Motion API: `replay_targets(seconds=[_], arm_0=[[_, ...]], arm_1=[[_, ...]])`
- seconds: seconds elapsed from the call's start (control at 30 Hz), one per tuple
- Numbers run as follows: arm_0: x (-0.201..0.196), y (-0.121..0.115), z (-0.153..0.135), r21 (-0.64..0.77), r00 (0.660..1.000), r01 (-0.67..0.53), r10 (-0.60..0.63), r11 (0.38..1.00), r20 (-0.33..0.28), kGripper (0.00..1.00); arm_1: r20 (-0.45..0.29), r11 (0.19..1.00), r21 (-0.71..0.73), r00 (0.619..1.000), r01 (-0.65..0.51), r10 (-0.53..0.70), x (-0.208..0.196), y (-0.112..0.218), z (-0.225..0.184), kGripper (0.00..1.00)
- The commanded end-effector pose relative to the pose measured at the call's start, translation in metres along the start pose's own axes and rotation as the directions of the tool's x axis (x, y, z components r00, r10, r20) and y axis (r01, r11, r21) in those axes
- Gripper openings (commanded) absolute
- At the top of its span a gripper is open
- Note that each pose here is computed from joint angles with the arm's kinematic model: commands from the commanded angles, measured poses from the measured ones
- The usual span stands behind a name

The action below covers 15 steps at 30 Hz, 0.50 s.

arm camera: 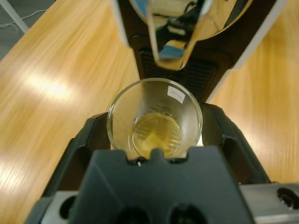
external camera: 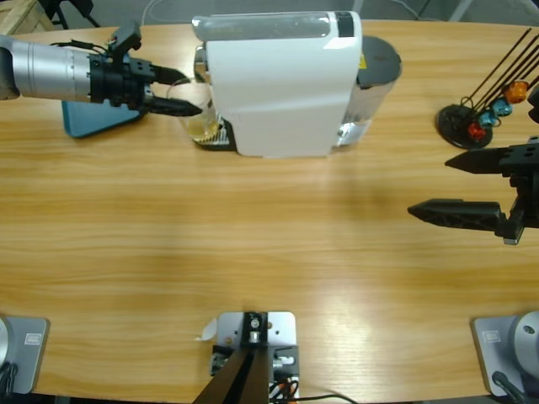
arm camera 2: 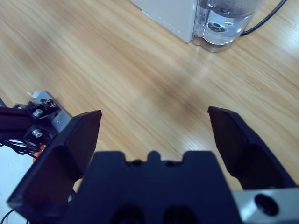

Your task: Pour coffee

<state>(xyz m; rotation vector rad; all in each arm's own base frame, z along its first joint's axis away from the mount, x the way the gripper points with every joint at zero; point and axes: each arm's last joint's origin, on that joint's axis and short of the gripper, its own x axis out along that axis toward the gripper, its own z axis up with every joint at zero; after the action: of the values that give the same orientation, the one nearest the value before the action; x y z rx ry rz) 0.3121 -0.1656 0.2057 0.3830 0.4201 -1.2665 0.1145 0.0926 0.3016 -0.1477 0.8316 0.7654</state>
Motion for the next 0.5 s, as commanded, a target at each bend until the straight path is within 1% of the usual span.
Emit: replay_targets(seconds=[0.03,0.1,0.17,0.23,0.27,0.3,0.33,0.4,0.43,0.5], arm_0=[[-0.058,0.006,0.003,-0.101,0.991,-0.105,0.112,0.989,0.068,0.0],[-0.081,0.005,0.008,-0.147,0.979,-0.179,0.192,0.973,0.076,0.0],[-0.101,0.006,0.011,-0.202,0.948,-0.3,0.315,0.932,0.045,0.0],[-0.112,0.011,0.009,-0.259,0.914,-0.39,0.406,0.884,0.009,0.0],[-0.115,0.013,0.008,-0.279,0.893,-0.437,0.45,0.855,-0.017,0.0],[-0.116,0.016,0.006,-0.298,0.864,-0.493,0.501,0.817,-0.053,0.0],[-0.118,0.019,0.004,-0.317,0.825,-0.556,0.557,0.768,-0.096,0.0],[-0.118,0.025,0.0,-0.313,0.767,-0.635,0.624,0.706,-0.148,0.0],[-0.116,0.03,-0.003,-0.307,0.746,-0.66,0.646,0.685,-0.161,0.0],[-0.111,0.04,-0.009,-0.299,0.721,-0.686,0.674,0.664,-0.158,0.0]], arm_1=[[-0.003,1.0,-0.006,1.0,0.002,-0.002,-0.002,-0.001,-0.006,1.0],[0.012,1.0,-0.018,1.0,0.009,-0.009,-0.007,-0.001,-0.007,1.0],[0.027,0.999,-0.024,0.999,0.021,-0.021,-0.011,0.0,-0.009,1.0],[0.045,0.999,-0.029,0.999,0.031,-0.03,-0.019,0.001,-0.009,1.0],[0.059,0.999,-0.032,0.998,0.034,-0.032,-0.024,0.002,-0.01,1.0],[0.067,0.999,-0.033,0.997,0.036,-0.033,-0.029,0.003,-0.009,1.0],[0.066,0.999,-0.033,0.997,0.042,-0.04,-0.034,0.004,-0.008,1.0],[0.065,0.998,-0.037,0.997,0.053,-0.051,-0.043,0.005,-0.01,1.0],[0.061,0.998,-0.039,0.997,0.056,-0.053,-0.046,0.006,-0.012,1.0],[0.049,0.997,-0.039,0.997,0.067,-0.065,-0.055,0.007,-0.014,1.0]])
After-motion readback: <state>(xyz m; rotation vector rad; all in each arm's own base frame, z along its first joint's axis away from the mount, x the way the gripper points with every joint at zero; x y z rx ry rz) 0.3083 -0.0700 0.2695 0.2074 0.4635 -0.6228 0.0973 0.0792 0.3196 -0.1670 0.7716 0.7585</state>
